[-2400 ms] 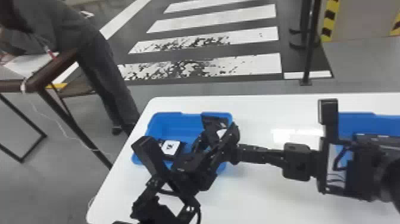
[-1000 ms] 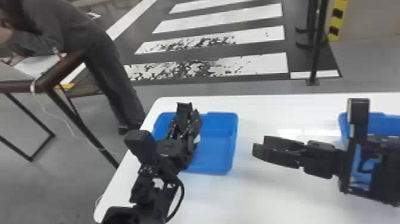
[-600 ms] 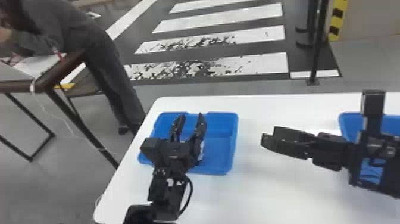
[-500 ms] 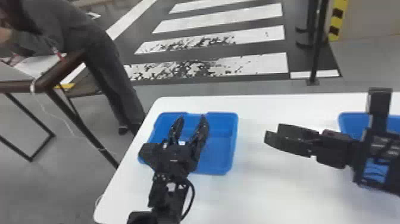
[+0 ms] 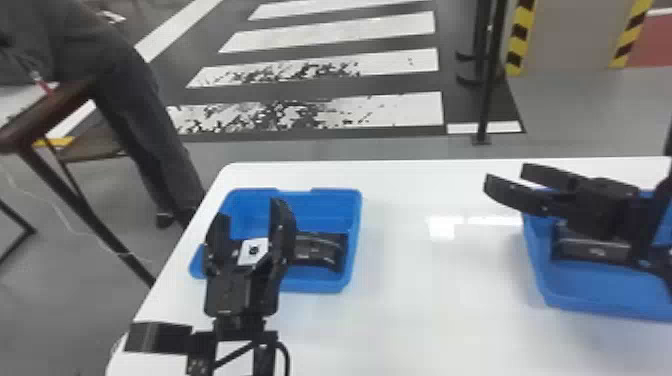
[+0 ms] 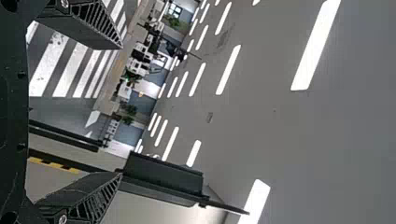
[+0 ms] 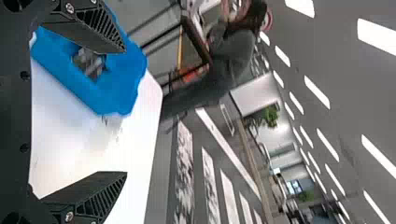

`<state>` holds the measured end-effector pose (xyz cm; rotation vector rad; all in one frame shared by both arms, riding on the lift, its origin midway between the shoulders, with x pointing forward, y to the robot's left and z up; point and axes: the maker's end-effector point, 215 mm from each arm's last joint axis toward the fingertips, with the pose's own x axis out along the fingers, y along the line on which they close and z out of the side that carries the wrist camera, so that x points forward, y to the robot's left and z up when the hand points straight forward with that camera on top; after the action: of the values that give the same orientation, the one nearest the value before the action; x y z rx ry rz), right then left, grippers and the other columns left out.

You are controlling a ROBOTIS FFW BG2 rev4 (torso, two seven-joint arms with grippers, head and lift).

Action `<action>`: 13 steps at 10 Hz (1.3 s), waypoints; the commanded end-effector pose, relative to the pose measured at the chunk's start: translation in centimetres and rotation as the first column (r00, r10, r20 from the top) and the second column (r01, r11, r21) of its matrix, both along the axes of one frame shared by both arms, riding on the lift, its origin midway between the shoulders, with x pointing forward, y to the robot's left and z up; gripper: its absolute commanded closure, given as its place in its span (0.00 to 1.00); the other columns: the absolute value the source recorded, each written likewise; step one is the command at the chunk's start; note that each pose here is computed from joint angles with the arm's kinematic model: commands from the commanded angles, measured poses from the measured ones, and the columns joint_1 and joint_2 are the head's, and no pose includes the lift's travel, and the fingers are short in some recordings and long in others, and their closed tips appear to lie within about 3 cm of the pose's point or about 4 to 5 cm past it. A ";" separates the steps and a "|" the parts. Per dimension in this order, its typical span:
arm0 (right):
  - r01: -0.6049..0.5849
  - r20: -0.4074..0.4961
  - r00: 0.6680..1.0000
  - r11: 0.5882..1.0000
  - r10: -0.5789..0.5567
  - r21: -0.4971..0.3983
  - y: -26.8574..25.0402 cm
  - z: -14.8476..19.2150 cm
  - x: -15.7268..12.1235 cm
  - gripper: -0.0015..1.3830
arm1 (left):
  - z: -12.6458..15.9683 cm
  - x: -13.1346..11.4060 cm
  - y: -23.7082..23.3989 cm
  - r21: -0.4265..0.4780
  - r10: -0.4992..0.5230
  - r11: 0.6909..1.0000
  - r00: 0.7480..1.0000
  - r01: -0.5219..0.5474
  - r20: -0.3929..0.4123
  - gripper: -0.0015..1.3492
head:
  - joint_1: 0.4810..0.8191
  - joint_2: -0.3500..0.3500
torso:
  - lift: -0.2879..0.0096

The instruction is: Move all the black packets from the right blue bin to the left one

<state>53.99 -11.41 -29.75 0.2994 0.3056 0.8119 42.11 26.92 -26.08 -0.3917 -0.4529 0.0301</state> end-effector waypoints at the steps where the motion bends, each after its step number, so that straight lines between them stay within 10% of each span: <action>1: 0.151 0.026 0.989 0.983 -0.149 -0.107 -6.6 -0.7 1.8 0.08 | 2.3 -2.8 -1.5 -0.034 -0.041 0.999 0.999 0.041 -0.002 0.04 | 0.63 0.78 | 0.50; 7: 0.489 -0.020 0.854 0.815 -0.520 -0.312 -20.9 -8.5 -2.2 0.08 | 0.9 -4.0 -4.6 -0.072 -0.174 0.983 0.978 0.167 -0.113 0.04 | 0.63 0.38 | 0.50; 13: 0.469 -0.092 0.853 0.832 -0.513 -0.295 -20.0 -14.2 1.8 0.07 | -0.1 -3.7 -5.3 -0.047 -0.192 0.981 0.969 0.187 -0.155 0.04 | 0.63 0.30 | 0.50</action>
<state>55.37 -31.91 -43.73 0.1809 0.4623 0.2175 38.41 21.67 -26.19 -0.4606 -0.2583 -0.1153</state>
